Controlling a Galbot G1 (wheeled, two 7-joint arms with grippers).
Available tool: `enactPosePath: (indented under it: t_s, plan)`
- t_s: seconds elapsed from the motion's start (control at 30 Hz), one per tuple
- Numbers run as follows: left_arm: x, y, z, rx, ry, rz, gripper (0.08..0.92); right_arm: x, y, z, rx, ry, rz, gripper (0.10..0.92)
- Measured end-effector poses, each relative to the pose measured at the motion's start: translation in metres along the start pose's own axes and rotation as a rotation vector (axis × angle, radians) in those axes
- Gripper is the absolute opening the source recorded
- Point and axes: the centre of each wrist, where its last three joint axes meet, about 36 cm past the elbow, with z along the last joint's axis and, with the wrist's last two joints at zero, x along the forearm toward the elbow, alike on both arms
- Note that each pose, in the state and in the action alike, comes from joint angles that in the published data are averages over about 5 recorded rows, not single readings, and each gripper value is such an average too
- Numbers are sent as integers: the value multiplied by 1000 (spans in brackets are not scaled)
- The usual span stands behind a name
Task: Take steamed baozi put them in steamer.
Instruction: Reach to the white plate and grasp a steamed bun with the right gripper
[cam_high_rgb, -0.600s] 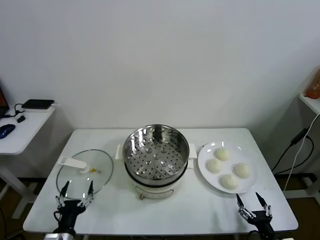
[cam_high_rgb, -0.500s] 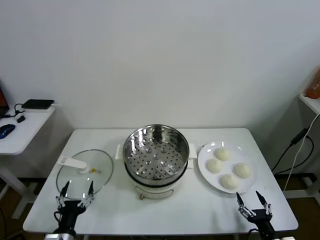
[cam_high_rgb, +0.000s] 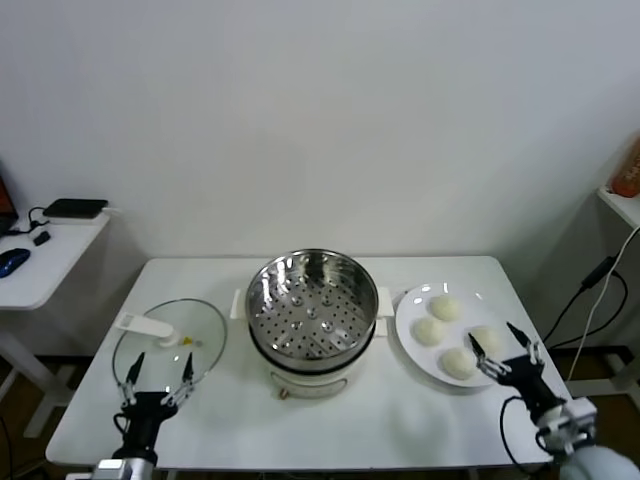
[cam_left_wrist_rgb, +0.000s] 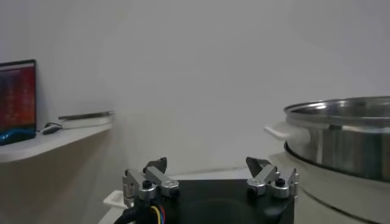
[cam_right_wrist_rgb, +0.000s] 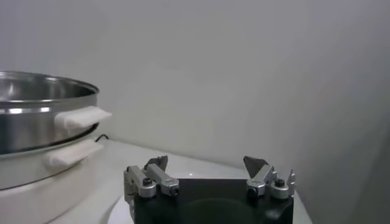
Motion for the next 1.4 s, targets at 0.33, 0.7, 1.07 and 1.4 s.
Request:
enactPosePath:
  t_s: [0.33,0.7,1.07,1.4]
  plan:
    - [-5,-5,-2,1,-16,-7,823,-48,-68,-76,300,118,-235,823]
    - [0,-10,-1,14,-10,-11,823,-123,-119,-131,553,256,-533,823]
    - [1,-9,-1,14,-9,-11,823,-198,-149,-158,742,426,-748,823]
    - [0,-4,-7,10,-7,-19,823,-253,-154,-160,841,562,-851,823]
